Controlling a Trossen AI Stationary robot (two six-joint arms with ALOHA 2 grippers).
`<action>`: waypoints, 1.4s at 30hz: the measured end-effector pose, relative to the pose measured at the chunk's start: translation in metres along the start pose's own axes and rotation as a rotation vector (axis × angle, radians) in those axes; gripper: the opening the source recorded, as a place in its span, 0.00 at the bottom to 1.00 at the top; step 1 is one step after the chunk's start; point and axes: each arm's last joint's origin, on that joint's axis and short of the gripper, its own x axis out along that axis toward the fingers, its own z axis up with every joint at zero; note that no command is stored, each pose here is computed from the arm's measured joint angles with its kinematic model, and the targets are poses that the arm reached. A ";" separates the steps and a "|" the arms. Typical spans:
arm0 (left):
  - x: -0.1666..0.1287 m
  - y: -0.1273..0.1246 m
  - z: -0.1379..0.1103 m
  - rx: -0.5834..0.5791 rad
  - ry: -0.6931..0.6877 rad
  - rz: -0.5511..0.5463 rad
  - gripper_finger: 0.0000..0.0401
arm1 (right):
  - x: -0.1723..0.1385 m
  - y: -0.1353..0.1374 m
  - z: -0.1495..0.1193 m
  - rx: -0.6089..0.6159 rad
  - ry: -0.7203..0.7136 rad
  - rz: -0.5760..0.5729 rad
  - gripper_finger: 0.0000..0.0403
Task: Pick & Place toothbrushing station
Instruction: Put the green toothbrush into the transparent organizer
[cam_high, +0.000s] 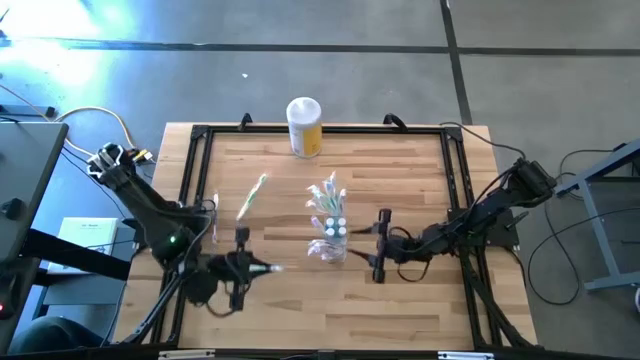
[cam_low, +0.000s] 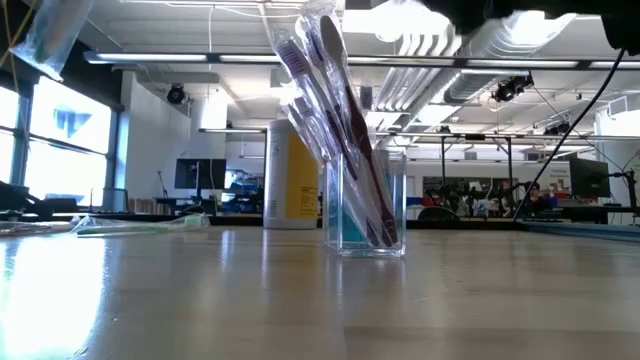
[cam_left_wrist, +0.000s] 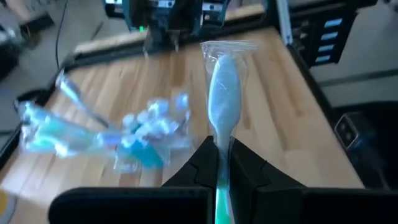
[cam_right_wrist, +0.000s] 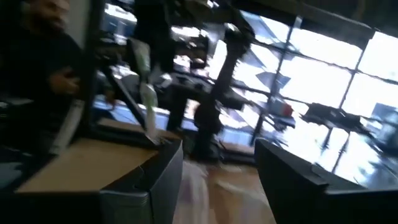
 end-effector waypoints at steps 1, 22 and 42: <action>-0.001 -0.006 0.000 0.010 -0.021 -0.002 0.02 | 0.001 0.001 0.002 -0.016 -0.025 0.039 0.48; 0.021 -0.025 -0.006 0.066 -0.037 0.030 0.02 | 0.052 0.023 0.060 -0.009 0.045 0.322 0.48; 0.060 -0.014 0.005 0.035 -0.088 -0.001 0.02 | 0.061 0.018 0.051 -0.047 0.049 0.286 0.63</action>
